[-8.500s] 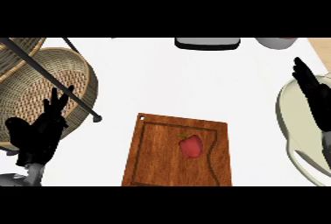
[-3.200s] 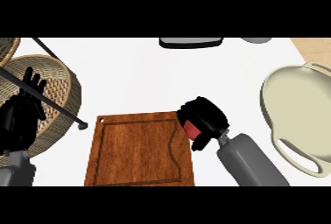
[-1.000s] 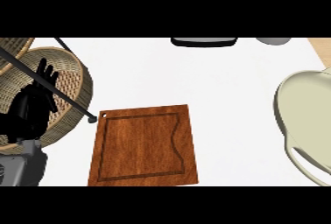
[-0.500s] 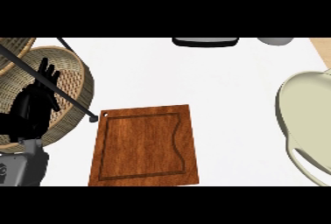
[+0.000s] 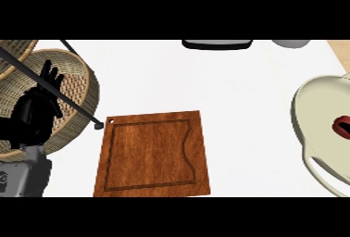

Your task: Pick the bell pepper from the cutting board and place it in the pot

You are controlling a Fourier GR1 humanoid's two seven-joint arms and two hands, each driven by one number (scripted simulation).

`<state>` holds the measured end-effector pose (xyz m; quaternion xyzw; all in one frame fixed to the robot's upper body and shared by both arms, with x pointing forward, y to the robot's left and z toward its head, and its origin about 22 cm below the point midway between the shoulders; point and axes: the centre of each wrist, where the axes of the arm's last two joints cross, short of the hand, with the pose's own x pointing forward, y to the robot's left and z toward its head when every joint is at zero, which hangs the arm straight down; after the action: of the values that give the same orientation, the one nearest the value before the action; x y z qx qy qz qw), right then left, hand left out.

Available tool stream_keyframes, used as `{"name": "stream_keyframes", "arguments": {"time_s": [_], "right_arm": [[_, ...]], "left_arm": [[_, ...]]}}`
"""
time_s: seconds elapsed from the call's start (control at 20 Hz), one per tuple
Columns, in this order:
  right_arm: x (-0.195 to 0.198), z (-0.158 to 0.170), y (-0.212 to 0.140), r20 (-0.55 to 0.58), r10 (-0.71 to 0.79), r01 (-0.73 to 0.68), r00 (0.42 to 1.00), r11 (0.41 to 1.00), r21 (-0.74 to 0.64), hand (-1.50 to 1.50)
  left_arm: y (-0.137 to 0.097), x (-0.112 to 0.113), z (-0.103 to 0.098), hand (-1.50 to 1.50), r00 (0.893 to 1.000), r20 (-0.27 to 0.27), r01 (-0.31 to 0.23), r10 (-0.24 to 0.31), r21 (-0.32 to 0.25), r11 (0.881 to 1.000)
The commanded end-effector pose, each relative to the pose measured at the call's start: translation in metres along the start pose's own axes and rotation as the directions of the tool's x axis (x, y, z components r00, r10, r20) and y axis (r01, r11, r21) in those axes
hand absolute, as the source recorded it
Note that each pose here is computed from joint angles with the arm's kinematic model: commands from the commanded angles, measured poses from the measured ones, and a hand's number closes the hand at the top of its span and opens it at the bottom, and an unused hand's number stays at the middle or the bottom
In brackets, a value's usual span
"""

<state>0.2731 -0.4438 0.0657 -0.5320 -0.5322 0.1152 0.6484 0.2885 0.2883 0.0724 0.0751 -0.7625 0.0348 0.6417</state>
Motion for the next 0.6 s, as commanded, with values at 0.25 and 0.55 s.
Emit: {"name": "stream_keyframes", "arguments": {"time_s": [0.25, 0.55], "right_arm": [[0.010, -0.007, -0.028, 0.019, -0.345, 0.345, 0.938, 0.928, -0.141, -1.50], [-0.015, -0.010, -0.067, 0.024, -0.510, 0.499, 0.860, 0.830, -0.248, -1.50]], "left_arm": [[-0.012, 0.003, -0.009, 0.00, 1.000, 0.010, -0.014, 0.014, -0.050, 0.999], [-0.024, 0.011, -0.001, 0.00, 0.999, 0.015, -0.035, 0.036, -0.048, 0.998]]}}
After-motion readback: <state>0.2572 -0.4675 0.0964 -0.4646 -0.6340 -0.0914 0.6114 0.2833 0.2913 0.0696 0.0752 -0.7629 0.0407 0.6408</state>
